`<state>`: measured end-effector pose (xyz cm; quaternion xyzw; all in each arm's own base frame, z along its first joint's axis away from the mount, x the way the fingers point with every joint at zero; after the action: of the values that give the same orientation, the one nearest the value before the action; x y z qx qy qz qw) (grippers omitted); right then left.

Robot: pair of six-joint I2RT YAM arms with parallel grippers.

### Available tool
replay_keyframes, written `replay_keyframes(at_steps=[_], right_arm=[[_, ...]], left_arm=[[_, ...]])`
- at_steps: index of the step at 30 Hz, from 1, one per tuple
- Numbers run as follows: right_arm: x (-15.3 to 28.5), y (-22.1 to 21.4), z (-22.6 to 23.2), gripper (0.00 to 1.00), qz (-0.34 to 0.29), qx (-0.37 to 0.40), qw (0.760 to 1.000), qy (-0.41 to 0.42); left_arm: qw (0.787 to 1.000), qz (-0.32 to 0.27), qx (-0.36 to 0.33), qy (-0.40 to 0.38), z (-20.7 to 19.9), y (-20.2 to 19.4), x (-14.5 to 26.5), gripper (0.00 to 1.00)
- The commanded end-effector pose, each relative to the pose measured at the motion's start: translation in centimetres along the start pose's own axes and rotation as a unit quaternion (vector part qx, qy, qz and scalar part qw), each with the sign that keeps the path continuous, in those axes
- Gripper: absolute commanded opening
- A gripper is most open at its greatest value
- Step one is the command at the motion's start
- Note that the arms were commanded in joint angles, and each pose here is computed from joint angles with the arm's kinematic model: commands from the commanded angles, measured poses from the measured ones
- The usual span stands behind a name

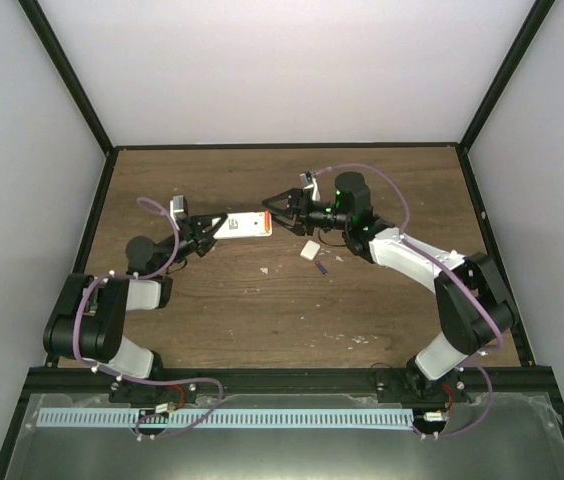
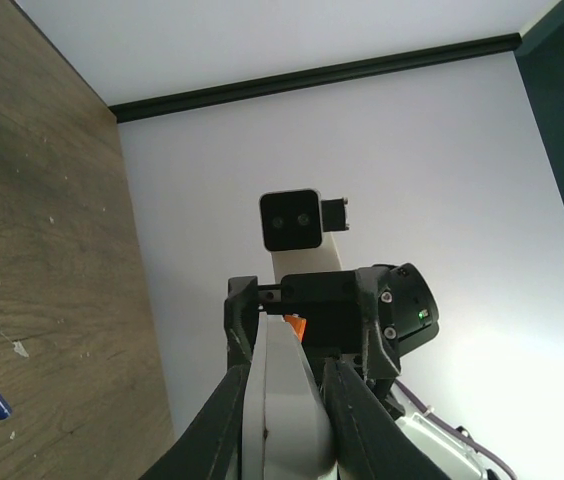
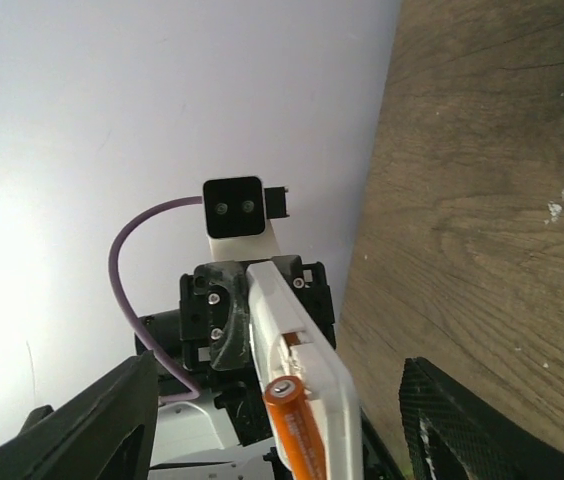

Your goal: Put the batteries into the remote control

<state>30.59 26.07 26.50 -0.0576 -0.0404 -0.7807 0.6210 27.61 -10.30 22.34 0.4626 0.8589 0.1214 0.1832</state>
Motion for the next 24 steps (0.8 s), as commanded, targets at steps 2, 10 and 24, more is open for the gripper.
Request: replay_keyframes(at_steps=[2,10,24], right_arm=[[-0.26,-0.22,2.22,0.61,0.017,0.022,0.999,0.036],[-0.55,-0.32,2.07,0.57,0.025,0.022,0.999,0.037],[-0.66,-0.41,2.44,0.44,0.031,0.008,0.998,0.048]], left_arm=[[0.998,-0.012,-0.049,-0.030,-1.21,0.39,-0.19,0.00],[0.998,-0.013,-0.048,-0.030,-1.02,0.41,-0.21,0.00],[0.997,-0.009,-0.064,-0.036,-1.00,0.18,-0.15,0.00]])
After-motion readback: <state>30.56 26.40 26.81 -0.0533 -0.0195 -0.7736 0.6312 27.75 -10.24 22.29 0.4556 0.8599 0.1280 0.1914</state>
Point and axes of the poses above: each gripper's point midway between its finger pads, its own x axis back along the fingers, its own z axis along the line the jaws close on, y = z × x, the point moved 8 cm from there along x, back along the fingers, and after that the axes turned 14 degrees about -x, right-handed, at the moved point
